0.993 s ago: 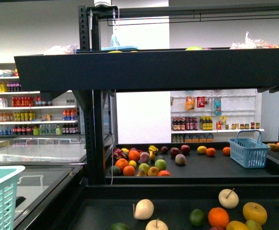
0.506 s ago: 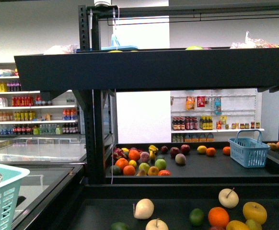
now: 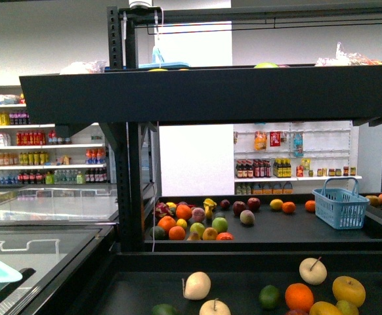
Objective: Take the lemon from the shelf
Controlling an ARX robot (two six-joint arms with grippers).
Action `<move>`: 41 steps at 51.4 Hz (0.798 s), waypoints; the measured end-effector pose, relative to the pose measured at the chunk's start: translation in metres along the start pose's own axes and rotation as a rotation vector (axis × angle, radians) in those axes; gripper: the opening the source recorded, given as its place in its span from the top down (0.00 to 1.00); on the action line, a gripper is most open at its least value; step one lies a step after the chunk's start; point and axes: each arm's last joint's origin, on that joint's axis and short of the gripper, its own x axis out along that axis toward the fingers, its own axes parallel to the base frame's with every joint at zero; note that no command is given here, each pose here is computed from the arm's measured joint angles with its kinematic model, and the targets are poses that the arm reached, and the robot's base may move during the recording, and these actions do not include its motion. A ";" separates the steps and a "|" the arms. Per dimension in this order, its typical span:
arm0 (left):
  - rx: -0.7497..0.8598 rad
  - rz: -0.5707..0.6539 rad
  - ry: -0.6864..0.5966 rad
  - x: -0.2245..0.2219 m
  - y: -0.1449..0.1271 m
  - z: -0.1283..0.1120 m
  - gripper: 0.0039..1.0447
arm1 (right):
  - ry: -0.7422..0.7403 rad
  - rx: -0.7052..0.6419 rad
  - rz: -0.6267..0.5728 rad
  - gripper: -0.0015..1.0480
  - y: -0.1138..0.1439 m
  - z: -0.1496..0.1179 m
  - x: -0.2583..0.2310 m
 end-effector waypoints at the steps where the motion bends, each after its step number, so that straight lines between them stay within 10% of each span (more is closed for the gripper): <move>1: 0.006 -0.003 0.012 0.000 -0.001 -0.003 0.91 | 0.000 0.000 0.000 0.07 0.000 0.000 0.000; 41: 0.206 -0.204 0.547 0.039 -0.023 -0.167 0.91 | 0.000 0.000 0.000 0.07 0.000 0.000 0.000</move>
